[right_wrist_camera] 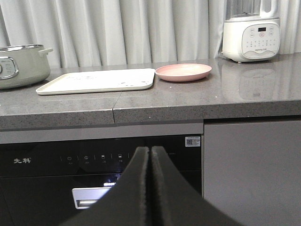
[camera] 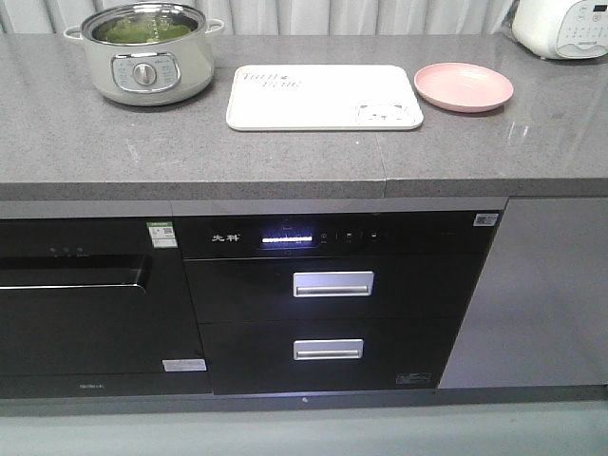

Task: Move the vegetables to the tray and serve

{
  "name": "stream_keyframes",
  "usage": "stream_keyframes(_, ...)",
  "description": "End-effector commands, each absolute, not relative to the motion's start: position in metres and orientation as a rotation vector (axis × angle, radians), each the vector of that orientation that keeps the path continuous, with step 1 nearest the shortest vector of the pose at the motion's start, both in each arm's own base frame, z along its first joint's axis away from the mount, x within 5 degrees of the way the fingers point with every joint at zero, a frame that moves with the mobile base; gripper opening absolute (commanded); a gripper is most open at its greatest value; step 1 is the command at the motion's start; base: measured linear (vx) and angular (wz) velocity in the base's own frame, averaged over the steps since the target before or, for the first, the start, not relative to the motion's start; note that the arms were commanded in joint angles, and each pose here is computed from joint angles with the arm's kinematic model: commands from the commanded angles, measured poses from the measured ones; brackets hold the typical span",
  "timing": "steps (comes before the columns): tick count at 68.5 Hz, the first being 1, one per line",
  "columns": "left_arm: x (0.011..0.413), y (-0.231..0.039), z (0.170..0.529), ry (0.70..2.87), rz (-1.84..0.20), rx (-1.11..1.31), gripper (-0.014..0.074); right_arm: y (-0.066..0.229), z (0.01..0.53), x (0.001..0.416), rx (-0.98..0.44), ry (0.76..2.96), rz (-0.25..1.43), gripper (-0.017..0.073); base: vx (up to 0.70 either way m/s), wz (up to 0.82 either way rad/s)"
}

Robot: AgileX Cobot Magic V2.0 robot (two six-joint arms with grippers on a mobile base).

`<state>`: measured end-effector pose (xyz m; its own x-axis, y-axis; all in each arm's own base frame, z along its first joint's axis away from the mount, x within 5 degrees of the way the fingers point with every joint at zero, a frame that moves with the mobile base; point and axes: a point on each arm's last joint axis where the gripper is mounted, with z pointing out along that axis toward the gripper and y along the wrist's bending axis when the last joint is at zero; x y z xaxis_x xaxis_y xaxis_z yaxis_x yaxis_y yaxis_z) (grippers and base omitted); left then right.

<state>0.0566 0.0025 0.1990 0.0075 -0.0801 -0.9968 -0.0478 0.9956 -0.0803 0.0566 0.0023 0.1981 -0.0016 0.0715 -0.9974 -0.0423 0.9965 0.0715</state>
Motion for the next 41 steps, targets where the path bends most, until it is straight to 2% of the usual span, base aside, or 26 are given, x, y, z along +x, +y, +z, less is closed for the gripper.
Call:
stream_keyframes(1, 0.0565, 0.0029, 0.1967, 1.508, -0.033, -0.110, -0.0006, 0.0027, 0.2001, 0.0565, 0.009, 1.501, 0.087, -0.0006, 0.10, 0.00)
stream_keyframes(41, 0.0565, 0.0029, 0.1967, 1.508, -0.033, -0.110, -0.0006, 0.0027, 0.2001, 0.0565, 0.009, 1.501, 0.087, -0.0006, 0.10, -0.01)
